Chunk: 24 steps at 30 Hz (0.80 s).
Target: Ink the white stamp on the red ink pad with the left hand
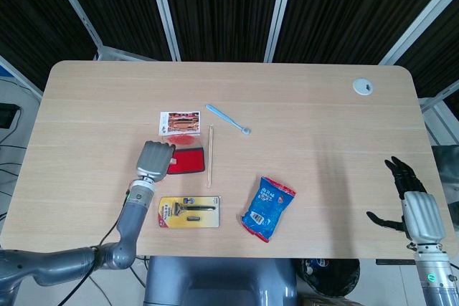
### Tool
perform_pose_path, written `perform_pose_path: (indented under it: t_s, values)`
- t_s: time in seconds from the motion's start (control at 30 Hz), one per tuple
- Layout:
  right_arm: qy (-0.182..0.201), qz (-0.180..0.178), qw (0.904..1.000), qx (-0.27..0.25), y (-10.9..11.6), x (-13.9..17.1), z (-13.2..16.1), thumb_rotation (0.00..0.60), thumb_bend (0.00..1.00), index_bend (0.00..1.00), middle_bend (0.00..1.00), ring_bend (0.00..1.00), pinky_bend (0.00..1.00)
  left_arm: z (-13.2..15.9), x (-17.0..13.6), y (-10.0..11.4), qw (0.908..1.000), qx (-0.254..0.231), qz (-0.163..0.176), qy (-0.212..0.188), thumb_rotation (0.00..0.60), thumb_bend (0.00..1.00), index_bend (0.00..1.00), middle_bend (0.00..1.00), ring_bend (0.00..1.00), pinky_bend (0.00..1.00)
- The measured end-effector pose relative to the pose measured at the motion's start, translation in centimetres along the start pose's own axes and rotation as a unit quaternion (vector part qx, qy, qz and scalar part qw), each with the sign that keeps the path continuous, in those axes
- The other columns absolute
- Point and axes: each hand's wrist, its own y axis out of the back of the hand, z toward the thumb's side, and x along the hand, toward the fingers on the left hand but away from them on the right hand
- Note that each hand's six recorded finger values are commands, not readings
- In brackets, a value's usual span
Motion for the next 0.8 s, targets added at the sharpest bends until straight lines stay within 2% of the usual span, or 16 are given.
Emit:
perform_pose_path:
  t_s: [0.57,0.8]
  values:
    - [-0.006,0.004,0.9999,-0.007,0.0,0.0,-0.2,0.6,0.08,0.0,0.0,0.0,0.18,1.5,1.8,0.1,0.9986,0.011,-0.043,0.028,0.6,0.53,0.73,0.74,0.55,0.59]
    - [-0.006,0.004,0.9999,-0.008,0.0,0.0,-0.2,0.6,0.08,0.0,0.0,0.0,0.18,2.0,2.4,0.0,0.998,0.019,-0.052,0.032,0.6,0.53,0.73,0.74,0.55,0.59]
